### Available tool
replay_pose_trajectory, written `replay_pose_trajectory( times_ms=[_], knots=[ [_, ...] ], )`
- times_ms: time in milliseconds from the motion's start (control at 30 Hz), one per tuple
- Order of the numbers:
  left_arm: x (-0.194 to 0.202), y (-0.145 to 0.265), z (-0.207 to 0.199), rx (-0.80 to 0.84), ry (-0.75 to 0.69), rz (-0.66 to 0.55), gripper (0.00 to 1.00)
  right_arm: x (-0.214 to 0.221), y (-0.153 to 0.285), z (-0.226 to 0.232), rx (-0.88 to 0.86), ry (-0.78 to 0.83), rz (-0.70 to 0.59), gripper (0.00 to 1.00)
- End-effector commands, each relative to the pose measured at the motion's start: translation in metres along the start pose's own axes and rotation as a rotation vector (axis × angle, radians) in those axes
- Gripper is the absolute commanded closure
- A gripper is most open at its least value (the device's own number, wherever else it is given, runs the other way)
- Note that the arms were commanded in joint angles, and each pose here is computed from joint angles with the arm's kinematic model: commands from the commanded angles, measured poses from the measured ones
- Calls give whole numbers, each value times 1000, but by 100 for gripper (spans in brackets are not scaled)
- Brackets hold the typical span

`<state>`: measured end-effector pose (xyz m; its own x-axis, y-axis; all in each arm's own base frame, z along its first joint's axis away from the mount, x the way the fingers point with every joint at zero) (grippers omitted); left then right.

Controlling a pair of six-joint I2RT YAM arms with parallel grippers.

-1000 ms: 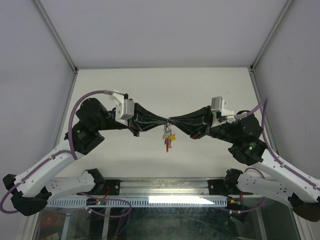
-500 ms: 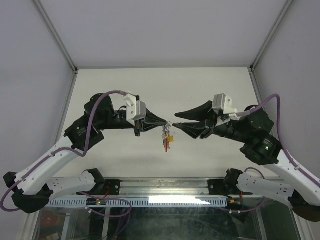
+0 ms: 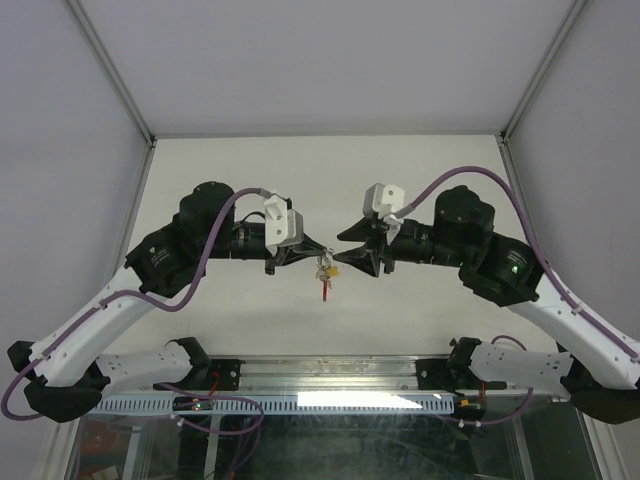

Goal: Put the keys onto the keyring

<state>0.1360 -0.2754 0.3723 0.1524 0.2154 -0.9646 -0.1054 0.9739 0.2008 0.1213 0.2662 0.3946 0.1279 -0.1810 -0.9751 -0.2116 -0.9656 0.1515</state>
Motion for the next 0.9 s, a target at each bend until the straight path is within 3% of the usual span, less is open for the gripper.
replay_pose_trajectory(
  times_ms=[0,300,867],
  knots=[
    [-24,8,1,-9,-79,-45,100,-8,2,2,-27,27,9,58],
    [-25,9,-5,26,-81,-48,100,-6,-5,6,-77,19,22,56],
    [-24,8,-9,57,-85,-49,100,1,-18,4,-110,35,62,71]
  ],
)
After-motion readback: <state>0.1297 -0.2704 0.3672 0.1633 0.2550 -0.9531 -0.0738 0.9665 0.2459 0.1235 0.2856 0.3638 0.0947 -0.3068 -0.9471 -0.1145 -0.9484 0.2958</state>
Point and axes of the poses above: each gripper's point midway between its finger pads, its own y axis back along the fingers, its own z axis along the line the jaws close on, x = y × z, the point moved 2 cm from there along y, back along the fingers, and after that the axes turned 2 degrees about y, right-handed, at the moved point
